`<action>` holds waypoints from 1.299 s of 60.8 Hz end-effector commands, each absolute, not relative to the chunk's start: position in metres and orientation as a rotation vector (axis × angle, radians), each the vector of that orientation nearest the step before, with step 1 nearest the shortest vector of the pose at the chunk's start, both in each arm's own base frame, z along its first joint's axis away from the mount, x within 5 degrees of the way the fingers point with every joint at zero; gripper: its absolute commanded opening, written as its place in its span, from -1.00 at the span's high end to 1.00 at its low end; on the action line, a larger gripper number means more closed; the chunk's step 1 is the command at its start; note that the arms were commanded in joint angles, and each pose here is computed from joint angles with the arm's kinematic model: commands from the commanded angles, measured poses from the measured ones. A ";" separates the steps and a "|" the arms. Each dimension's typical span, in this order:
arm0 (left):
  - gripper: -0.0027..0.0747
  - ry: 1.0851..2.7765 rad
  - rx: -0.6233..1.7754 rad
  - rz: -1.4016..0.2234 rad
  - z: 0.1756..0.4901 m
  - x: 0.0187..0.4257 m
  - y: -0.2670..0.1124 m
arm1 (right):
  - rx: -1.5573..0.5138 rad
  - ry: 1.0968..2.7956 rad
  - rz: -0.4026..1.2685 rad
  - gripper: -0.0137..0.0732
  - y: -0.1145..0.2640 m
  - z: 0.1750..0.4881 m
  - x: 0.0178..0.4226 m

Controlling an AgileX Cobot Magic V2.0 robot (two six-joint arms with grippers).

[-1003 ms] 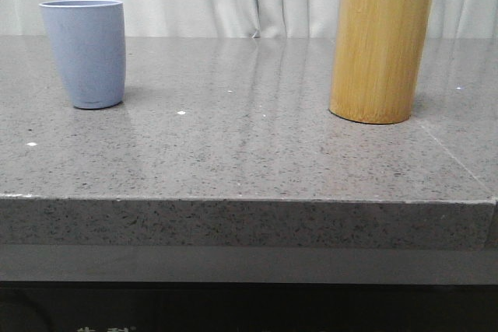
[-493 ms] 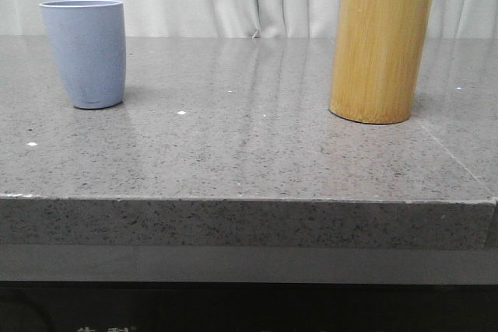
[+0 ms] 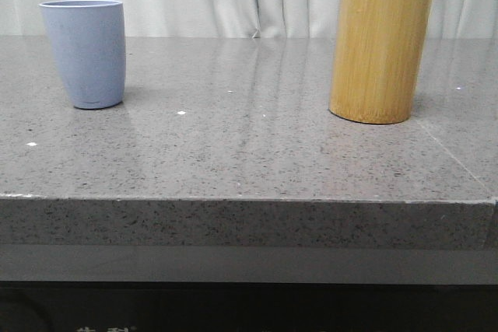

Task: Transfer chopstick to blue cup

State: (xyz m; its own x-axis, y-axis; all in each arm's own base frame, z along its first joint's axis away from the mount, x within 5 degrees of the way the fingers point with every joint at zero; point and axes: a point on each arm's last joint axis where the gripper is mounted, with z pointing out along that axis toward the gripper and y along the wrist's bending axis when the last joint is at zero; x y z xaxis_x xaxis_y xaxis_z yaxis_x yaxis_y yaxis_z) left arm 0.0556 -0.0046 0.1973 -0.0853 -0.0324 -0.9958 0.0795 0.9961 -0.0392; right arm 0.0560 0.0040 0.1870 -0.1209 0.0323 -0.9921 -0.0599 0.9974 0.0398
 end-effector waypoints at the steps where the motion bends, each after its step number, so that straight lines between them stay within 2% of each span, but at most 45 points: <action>1: 0.98 1.555 0.020 -0.108 0.203 0.054 -0.004 | -0.021 1.578 0.062 0.82 0.003 0.198 0.055; 30: 0.98 1.537 0.019 -0.109 0.205 0.054 -0.004 | -0.019 1.544 0.062 0.82 0.003 0.201 0.055; 41: 0.98 1.377 0.016 -0.114 0.221 0.052 -0.004 | -0.013 1.430 0.061 0.82 0.002 0.213 0.054; 50: 0.98 1.208 -0.001 -0.132 0.248 0.045 -0.003 | 0.004 1.316 0.078 0.82 0.002 0.243 0.047; 60: 0.98 1.093 -0.006 -0.141 0.285 0.033 -0.002 | 0.003 1.212 0.082 0.82 0.001 0.285 0.033; 64: 0.98 1.076 -0.006 -0.142 0.300 0.029 -0.002 | -0.001 1.225 0.084 0.82 0.002 0.299 0.030; 66: 0.98 1.079 -0.005 -0.142 0.309 0.027 -0.002 | -0.003 1.239 0.085 0.82 0.002 0.305 0.029; 79: 0.98 1.390 0.006 -0.137 0.351 0.051 -0.005 | -0.015 1.402 0.090 0.82 0.004 0.354 0.042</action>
